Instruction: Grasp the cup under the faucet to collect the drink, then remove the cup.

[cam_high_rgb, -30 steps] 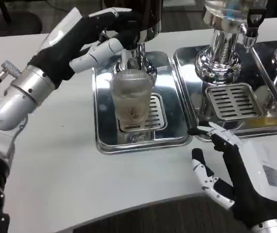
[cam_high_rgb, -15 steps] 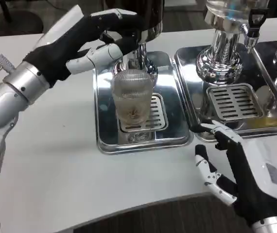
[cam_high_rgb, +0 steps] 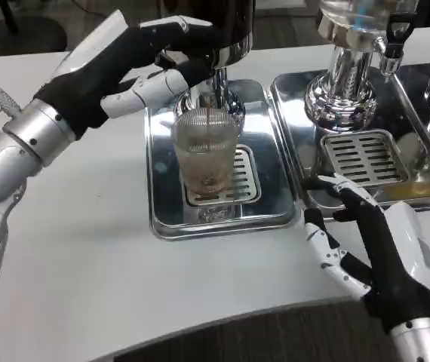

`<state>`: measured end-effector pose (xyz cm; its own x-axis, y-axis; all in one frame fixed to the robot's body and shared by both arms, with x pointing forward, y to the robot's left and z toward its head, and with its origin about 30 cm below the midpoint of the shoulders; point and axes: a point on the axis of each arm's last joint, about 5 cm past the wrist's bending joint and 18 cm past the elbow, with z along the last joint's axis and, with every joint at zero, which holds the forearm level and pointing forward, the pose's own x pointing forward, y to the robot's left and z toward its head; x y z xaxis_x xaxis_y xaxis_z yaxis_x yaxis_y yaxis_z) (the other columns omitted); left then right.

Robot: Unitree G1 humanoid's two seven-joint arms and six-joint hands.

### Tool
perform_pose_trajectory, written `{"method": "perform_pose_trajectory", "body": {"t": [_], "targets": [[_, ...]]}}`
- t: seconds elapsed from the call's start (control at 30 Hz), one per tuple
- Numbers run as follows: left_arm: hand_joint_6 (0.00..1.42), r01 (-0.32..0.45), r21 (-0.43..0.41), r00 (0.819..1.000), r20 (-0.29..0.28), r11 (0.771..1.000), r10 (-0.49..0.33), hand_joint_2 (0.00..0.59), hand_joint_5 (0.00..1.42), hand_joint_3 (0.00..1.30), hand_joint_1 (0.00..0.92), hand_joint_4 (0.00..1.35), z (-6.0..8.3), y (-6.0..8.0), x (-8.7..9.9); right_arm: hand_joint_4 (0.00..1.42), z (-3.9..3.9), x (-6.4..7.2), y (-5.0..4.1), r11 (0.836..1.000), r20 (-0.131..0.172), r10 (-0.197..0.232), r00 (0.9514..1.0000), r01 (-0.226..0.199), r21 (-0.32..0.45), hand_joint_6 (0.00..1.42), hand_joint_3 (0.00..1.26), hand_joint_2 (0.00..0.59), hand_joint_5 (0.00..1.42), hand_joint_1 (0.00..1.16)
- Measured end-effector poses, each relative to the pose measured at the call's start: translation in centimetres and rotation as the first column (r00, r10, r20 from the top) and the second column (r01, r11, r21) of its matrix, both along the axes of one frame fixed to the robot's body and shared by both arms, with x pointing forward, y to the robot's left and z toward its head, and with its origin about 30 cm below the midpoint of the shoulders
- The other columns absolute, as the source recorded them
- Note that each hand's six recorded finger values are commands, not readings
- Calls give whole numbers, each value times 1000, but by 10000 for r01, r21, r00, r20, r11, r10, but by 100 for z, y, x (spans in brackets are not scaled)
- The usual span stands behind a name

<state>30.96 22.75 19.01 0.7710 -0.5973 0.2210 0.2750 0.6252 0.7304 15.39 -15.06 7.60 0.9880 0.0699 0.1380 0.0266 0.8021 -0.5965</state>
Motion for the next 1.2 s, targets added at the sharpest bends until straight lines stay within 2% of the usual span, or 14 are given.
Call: {"method": "perform_pose_trajectory", "body": {"t": [0.07,0.17,0.23,0.3,0.37,0.5,0.6,0.7,0.83,1.0,1.07,1.2], "targets": [[531,-4,-49,10000,-5,10000,4,64,322,330,0,317,-3,1,-7,187,0,17,-4,10000,-117,-77,9999,77,-3,371,318,367,220,494],[531,22,-77,10000,-3,10000,-22,64,322,331,0,317,2,2,-8,185,13,73,2,9995,-393,-113,9992,124,302,368,308,358,220,496],[531,97,-153,9999,28,9998,-97,64,322,331,0,317,14,0,-9,175,19,121,5,9990,-470,-22,9989,43,441,360,298,338,220,500],[531,120,-158,9999,22,9998,-120,64,322,331,0,317,15,0,-10,144,15,146,6,9991,-493,-4,9988,25,431,360,232,275,220,510],[531,125,-161,9999,25,9998,-125,64,322,331,0,317,15,0,-11,133,19,170,8,9992,-515,87,9986,-67,400,360,201,259,213,516],[531,148,-148,9999,38,9998,-147,64,322,331,0,317,16,-3,-15,119,52,302,33,9981,-546,526,9971,-508,339,360,188,239,210,533],[531,152,-145,9999,46,9998,-151,63,323,331,0,318,18,-4,-18,60,51,389,39,9969,-750,693,9948,-664,413,346,108,211,146,534],[531,171,-146,9998,59,9997,-170,63,325,331,0,318,13,-6,-27,53,43,462,45,9955,-952,865,9917,-825,456,328,89,208,125,535],[531,174,-149,9998,50,9997,-174,63,326,331,0,318,5,-5,-34,28,52,530,56,9946,-988,959,9905,-914,494,290,50,194,87,525],[532,163,-156,9999,41,9997,-162,63,326,331,0,318,2,-3,-37,13,29,612,95,9927,-1200,1081,9869,-1006,668,267,32,193,76,524],[535,143,-168,9999,37,9998,-143,63,327,331,0,318,-1,1,-40,11,20,636,123,9915,-1259,1169,9851,-1085,719,267,30,193,76,524],[547,93,-199,10000,35,9998,-92,67,327,331,0,318,1,8,-46,3,10,755,234,9872,-1386,1492,9790,-1394,781,252,25,194,70,524]]}}
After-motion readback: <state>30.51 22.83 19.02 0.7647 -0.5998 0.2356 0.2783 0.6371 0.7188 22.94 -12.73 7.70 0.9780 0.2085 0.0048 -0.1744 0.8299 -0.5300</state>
